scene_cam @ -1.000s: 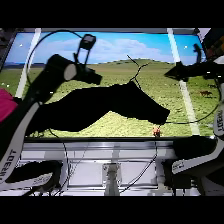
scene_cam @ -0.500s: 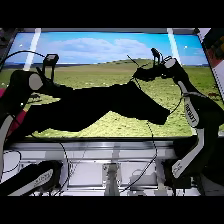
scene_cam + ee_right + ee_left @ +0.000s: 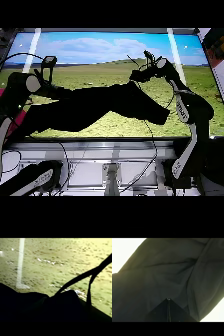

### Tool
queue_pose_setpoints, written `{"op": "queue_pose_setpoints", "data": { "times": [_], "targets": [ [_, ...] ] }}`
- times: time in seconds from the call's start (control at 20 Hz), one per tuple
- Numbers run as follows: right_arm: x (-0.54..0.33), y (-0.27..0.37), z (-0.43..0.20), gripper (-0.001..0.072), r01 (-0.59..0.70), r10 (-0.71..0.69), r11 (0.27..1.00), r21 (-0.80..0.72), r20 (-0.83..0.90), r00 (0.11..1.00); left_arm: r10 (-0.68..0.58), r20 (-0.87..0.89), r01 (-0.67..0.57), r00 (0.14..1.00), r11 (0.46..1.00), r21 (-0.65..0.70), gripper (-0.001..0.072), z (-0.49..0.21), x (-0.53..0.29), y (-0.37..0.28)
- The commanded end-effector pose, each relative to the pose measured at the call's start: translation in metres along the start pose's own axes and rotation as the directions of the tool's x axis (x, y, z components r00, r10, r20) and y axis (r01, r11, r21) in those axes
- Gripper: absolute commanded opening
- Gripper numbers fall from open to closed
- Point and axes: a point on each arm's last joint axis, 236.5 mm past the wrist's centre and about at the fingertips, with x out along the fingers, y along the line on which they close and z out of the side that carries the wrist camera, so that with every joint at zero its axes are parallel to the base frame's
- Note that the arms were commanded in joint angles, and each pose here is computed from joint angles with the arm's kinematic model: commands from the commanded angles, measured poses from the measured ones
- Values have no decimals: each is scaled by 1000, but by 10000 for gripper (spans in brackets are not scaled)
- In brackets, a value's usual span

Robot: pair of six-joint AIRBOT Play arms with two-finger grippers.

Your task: Fold the clothes and pants, and hang the long-sleeved shirts on hangers.

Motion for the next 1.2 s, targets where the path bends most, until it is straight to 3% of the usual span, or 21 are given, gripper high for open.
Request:
{"op": "queue_pose_setpoints", "data": {
  "times": [0.0, 0.15, 0.25, 0.35, 0.45, 0.6, 0.9, 1.15],
  "targets": [
    [1, -14, -21, 396, 48, -49, 999, -21, -93, 994, 0, 0, 0, 1000, 1000, 9, 5, 0, 0, 0],
    [6, -12, -34, 375, 35, -40, 999, -31, -142, 989, 0, 0, 0, 1000, 1000, 8, 5, 0, 0, 0],
    [8, -6, -40, 282, 20, -31, 998, -66, -165, 986, 0, 0, 0, 1000, 1000, 8, 5, 0, 0, 0],
    [7, -3, -41, 15, 10, -25, 996, -89, -173, 985, 11, 1, -11, 1000, 1000, 12, 5, 0, 0, 3],
    [-3, -3, -34, 10, -1, -14, 996, -88, -165, 986, 54, 1, -54, 999, 999, 5, 4, 0, -1, 20],
    [-35, -24, -7, 8, 10, -12, 1000, -14, -104, 995, 77, -28, -80, 997, 990, -117, 4, -8, -4, 59],
    [-142, -144, 29, 8, 68, -97, 937, 343, 67, 993, 75, -133, -102, 988, 973, -208, 4, -48, -15, 124],
    [-181, -203, 0, 9, 116, -142, 885, 451, 24, 990, -15, -192, -15, 981, 987, -158, 3, -79, 5, 117]
  ]
}}
